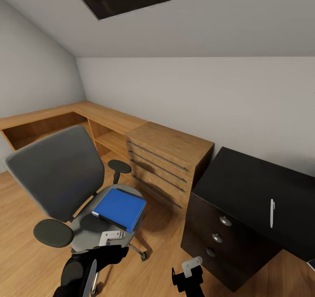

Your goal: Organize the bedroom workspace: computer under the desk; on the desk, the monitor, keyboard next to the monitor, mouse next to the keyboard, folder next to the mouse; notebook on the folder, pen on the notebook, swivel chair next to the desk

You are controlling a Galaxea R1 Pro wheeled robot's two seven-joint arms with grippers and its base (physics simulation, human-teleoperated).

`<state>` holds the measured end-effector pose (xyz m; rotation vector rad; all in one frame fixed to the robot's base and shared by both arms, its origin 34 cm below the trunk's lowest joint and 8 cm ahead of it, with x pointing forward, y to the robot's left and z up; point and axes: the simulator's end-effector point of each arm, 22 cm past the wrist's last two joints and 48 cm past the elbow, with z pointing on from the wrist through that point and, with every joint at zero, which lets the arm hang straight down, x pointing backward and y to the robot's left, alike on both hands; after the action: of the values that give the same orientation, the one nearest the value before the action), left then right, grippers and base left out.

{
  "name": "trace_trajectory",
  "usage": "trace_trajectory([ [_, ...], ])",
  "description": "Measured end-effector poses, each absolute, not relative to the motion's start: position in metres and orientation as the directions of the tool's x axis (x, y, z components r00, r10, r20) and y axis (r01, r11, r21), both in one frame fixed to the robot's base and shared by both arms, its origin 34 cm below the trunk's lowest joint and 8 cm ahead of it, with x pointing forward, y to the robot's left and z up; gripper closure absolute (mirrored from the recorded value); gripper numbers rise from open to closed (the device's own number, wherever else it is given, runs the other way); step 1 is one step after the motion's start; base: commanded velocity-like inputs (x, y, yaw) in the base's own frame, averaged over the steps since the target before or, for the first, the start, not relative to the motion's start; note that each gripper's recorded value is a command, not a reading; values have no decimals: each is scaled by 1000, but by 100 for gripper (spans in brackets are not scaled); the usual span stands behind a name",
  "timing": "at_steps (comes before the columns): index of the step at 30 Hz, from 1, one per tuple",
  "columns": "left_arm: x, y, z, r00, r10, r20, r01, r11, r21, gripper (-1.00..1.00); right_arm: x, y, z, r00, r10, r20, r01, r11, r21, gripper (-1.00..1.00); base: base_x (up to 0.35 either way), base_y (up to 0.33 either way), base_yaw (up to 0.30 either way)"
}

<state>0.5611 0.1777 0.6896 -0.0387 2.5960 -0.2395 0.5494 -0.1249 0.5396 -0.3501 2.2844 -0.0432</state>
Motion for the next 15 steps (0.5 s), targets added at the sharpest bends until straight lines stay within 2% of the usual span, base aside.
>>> trace_trajectory([
  [5, 562, 192, 689, -880, -68, -471, -16, 993, -115, -100, 549, -125, 539, -636, -266, -724, -238, 961, -144, -100, 0, 0, 0],
  [10, 603, 218, 710, -859, -59, -509, -69, 998, 1, -100, 549, -122, 540, -635, -265, -726, -240, 960, -141, -100, 0, 0, 0],
  [15, 636, 225, 723, -848, -53, -528, -88, 995, 41, -100, 549, -117, 541, -635, -261, -727, -241, 961, -134, -100, 0, 0, 0],
])
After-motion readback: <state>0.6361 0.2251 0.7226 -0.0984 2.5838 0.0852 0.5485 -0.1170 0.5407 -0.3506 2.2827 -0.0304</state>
